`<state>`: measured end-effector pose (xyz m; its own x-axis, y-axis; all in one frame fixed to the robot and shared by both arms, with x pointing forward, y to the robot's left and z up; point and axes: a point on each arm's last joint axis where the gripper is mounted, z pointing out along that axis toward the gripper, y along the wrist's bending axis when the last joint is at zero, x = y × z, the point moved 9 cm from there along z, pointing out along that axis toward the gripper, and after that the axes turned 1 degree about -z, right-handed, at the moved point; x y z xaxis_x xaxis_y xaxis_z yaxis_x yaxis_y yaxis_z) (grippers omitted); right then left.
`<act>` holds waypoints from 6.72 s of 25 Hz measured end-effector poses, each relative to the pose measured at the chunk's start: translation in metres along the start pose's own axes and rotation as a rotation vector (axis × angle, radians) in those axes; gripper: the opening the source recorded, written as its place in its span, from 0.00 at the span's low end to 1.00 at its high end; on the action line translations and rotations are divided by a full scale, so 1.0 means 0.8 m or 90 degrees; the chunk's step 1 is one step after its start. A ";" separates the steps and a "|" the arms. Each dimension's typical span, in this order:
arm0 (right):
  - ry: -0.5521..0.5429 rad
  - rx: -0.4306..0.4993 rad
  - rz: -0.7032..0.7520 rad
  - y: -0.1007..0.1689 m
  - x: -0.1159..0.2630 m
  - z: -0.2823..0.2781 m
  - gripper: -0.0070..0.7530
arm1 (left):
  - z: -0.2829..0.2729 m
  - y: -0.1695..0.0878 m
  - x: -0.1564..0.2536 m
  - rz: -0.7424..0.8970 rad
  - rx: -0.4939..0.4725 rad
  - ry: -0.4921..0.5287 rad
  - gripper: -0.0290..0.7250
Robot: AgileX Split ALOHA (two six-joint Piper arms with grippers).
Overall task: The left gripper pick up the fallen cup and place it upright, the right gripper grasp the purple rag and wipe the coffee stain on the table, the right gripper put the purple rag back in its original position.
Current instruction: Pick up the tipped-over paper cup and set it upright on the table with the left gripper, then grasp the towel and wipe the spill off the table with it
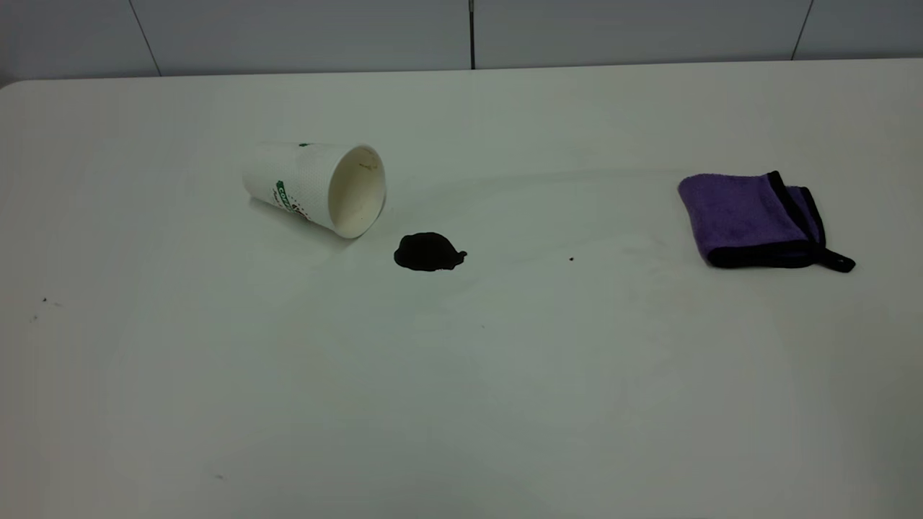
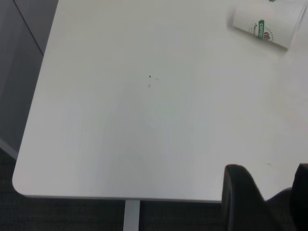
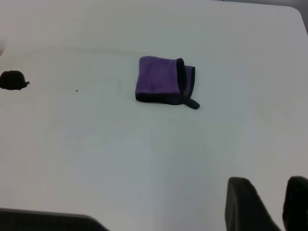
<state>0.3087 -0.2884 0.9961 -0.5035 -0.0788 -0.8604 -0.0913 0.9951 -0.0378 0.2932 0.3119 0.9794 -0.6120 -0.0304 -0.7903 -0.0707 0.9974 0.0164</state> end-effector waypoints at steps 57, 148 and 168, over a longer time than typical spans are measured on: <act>0.000 0.000 0.000 0.000 0.000 0.000 0.32 | 0.129 0.016 -0.154 0.110 -0.082 0.242 0.95; 0.001 0.000 0.000 0.000 0.000 0.000 0.32 | 0.544 -0.162 -0.168 0.038 0.302 0.440 0.81; 0.001 0.000 0.000 0.000 0.000 0.000 0.32 | 0.253 -0.107 -0.389 0.127 0.212 0.234 0.72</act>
<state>0.3086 -0.2884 0.9959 -0.5042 -0.0790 -0.8600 -0.0914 0.9951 -0.0378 0.6489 0.2495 1.0999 -0.8281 0.2005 -0.5235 0.2925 0.9512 -0.0984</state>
